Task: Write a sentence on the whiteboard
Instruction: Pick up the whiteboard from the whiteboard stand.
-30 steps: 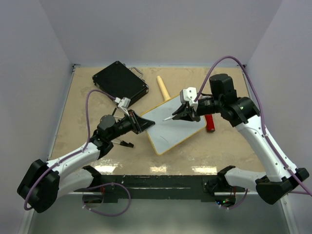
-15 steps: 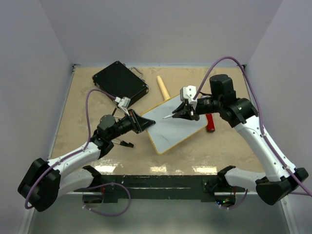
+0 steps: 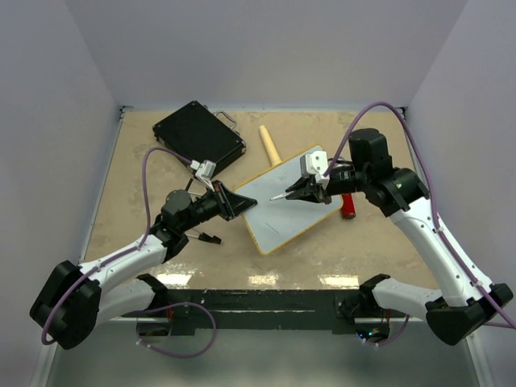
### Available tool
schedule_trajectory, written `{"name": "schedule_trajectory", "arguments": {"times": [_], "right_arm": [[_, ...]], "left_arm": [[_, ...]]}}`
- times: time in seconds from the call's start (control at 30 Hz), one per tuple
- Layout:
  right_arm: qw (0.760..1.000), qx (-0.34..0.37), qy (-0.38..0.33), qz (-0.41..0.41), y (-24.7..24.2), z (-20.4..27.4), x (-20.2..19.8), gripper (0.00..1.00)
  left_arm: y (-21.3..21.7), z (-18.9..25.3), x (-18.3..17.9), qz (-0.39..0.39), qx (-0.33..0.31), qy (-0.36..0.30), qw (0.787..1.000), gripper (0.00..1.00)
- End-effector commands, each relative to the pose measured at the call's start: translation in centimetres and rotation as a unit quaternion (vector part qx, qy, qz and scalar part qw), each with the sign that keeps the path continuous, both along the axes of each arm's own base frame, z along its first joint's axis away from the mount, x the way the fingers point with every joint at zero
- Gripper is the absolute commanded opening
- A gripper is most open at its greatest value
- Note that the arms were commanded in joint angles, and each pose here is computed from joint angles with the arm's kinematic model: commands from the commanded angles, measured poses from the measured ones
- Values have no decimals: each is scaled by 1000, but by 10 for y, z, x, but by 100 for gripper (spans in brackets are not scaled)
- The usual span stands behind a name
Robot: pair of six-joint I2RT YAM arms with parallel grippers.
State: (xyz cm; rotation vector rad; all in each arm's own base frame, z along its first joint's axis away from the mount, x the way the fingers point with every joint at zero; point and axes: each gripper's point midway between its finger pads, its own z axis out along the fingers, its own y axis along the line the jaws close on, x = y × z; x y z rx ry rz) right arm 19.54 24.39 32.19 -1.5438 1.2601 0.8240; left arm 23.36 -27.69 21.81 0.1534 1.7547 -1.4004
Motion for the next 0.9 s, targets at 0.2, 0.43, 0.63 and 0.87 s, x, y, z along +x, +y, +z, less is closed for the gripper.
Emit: {"name": "schedule_trajectory", "arguments": {"times": [0.2, 0.43, 0.63, 0.87], "right_arm": [[1000, 10, -5, 9, 1, -1, -2, 0], [1000, 21, 0, 4, 3, 1, 4, 0], [1000, 23, 7, 1, 5, -6, 8, 0], [1000, 17, -6, -9, 1, -4, 9, 0]], "left_arm": [[-3, 54, 0, -3, -71, -77, 995, 0], [-5, 53, 2, -5, -77, -77, 994, 0], [-7, 56, 2, -11, -89, -79, 993, 0], [-8, 58, 3, -11, -89, -80, 993, 0]]}}
